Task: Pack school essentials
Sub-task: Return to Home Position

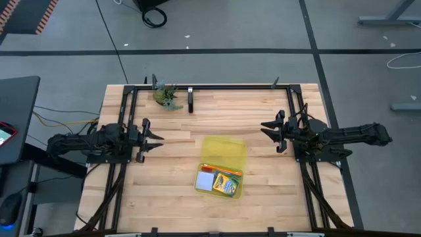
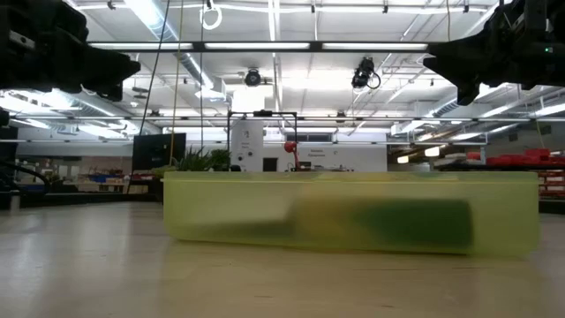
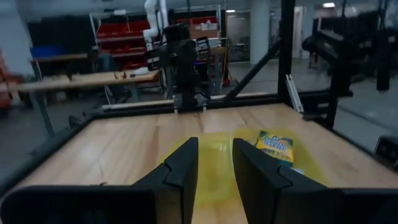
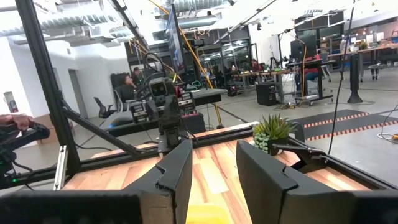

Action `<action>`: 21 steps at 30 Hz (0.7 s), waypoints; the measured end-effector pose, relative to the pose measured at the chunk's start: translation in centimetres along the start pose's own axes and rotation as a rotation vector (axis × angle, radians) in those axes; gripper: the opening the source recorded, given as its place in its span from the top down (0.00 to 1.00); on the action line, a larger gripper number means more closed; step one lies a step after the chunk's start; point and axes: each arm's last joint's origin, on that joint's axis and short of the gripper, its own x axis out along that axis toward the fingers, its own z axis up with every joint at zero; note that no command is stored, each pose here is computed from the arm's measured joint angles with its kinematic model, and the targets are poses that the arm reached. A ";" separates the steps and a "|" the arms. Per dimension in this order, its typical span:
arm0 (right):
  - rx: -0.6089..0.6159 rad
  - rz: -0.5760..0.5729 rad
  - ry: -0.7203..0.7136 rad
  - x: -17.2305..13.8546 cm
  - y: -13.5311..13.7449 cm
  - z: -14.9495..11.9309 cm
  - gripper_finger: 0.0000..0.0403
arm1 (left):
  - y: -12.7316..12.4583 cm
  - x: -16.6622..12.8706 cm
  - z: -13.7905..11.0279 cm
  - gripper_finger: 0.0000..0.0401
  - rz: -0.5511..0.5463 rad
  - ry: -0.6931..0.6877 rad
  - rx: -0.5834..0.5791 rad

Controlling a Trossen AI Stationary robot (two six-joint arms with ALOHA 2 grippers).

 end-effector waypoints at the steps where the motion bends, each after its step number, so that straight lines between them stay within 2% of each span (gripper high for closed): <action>1: 0.000 0.000 0.000 0.0 0.0 0.0 0.67 | 0.0 0.0 0.0 0.73 -0.004 -0.001 0.032; 4: 0.000 0.000 0.000 0.0 0.0 0.0 0.67 | -0.2 0.0 0.0 0.73 -0.016 -0.005 0.128; 7: 0.000 0.000 0.000 0.0 0.0 0.0 0.67 | -0.1 0.0 -0.1 0.73 0.009 0.015 0.176; 11: 0.000 0.000 0.000 0.0 0.0 0.0 0.67 | 0.1 0.0 -0.3 0.73 0.066 0.042 0.158; 21: 0.000 0.000 0.000 0.0 0.0 0.0 0.67 | 0.0 0.0 -0.3 0.73 0.066 0.044 0.134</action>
